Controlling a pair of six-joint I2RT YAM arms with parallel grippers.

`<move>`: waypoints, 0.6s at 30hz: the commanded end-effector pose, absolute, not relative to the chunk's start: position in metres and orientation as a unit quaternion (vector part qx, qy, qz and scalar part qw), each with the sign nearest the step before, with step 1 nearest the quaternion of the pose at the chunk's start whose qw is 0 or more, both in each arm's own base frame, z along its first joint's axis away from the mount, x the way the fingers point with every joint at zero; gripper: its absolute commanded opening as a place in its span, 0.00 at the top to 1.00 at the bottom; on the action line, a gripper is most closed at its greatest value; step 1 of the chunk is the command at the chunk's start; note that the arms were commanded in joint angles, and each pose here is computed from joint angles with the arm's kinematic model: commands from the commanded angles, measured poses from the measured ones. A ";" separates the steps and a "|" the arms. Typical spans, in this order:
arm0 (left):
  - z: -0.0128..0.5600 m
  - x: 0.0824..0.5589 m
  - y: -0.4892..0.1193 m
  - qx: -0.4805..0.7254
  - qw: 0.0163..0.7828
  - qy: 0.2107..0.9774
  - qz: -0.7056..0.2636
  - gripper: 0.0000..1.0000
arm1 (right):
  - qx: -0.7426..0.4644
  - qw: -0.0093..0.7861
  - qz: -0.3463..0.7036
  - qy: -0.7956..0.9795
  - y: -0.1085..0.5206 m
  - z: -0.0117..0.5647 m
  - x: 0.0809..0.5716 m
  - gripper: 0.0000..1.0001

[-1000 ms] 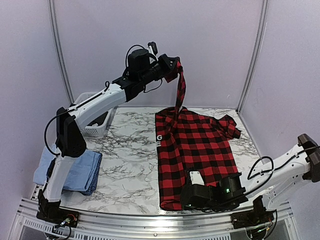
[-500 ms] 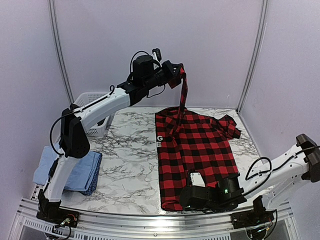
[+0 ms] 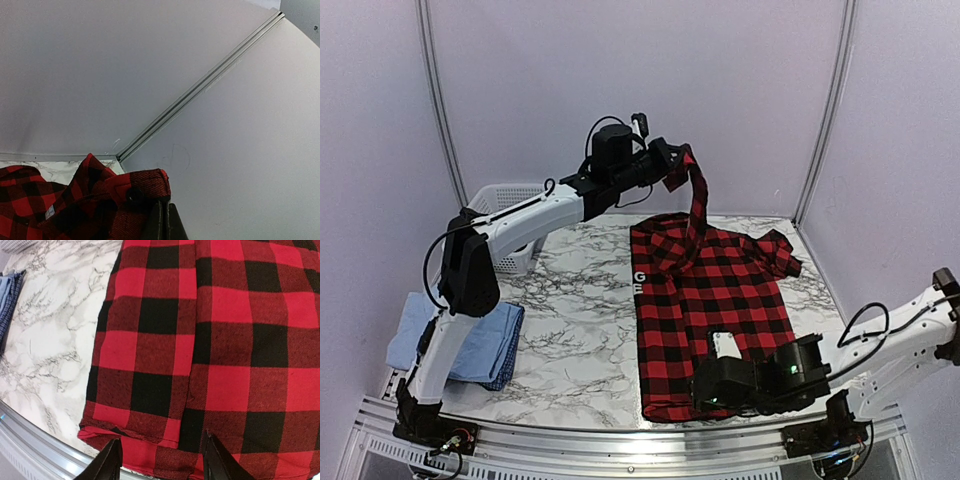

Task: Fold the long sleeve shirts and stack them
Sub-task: Fold the flattened shirt at the center of the board, then place the sleeve of the 1/3-folded shirt.

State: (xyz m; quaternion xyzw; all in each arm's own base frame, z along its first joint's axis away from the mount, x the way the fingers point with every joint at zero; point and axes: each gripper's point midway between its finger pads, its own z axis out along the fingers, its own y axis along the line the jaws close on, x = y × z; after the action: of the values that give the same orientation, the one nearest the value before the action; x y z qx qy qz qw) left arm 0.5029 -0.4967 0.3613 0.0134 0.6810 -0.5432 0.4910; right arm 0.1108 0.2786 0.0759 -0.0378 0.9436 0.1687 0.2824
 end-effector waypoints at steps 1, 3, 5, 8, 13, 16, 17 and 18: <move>0.380 0.485 -0.493 0.025 0.503 0.673 -0.541 1.00 | -0.010 0.331 0.167 0.929 0.258 0.104 0.140 0.48; 0.376 0.484 -0.487 0.021 0.509 0.683 -0.524 1.00 | 0.000 0.346 0.176 0.922 0.250 0.113 0.154 0.46; 0.374 0.485 -0.482 0.016 0.516 0.692 -0.504 1.00 | 0.009 0.361 0.186 0.914 0.241 0.124 0.168 0.43; 0.369 0.483 -0.481 0.026 0.515 0.708 -0.482 1.00 | 0.019 0.379 0.194 0.905 0.227 0.134 0.188 0.39; 0.352 0.474 -0.481 0.037 0.505 0.739 -0.444 1.00 | 0.034 0.404 0.214 0.889 0.209 0.152 0.217 0.38; 0.327 0.462 -0.477 0.039 0.491 0.772 -0.402 1.00 | 0.036 0.415 0.211 0.884 0.200 0.157 0.237 0.37; 0.318 0.458 -0.475 0.037 0.488 0.783 -0.384 1.00 | 0.037 0.417 0.209 0.884 0.196 0.157 0.244 0.36; 0.309 0.453 -0.473 0.038 0.483 0.795 -0.365 1.00 | 0.035 0.418 0.210 0.883 0.194 0.157 0.251 0.36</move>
State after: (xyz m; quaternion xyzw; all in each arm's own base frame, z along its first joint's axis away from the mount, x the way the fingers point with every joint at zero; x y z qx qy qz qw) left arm 0.4761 -0.4852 0.3214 0.0300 0.7567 -0.4345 0.4876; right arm 0.2278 0.1927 0.1445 0.0658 0.8934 0.1934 0.4001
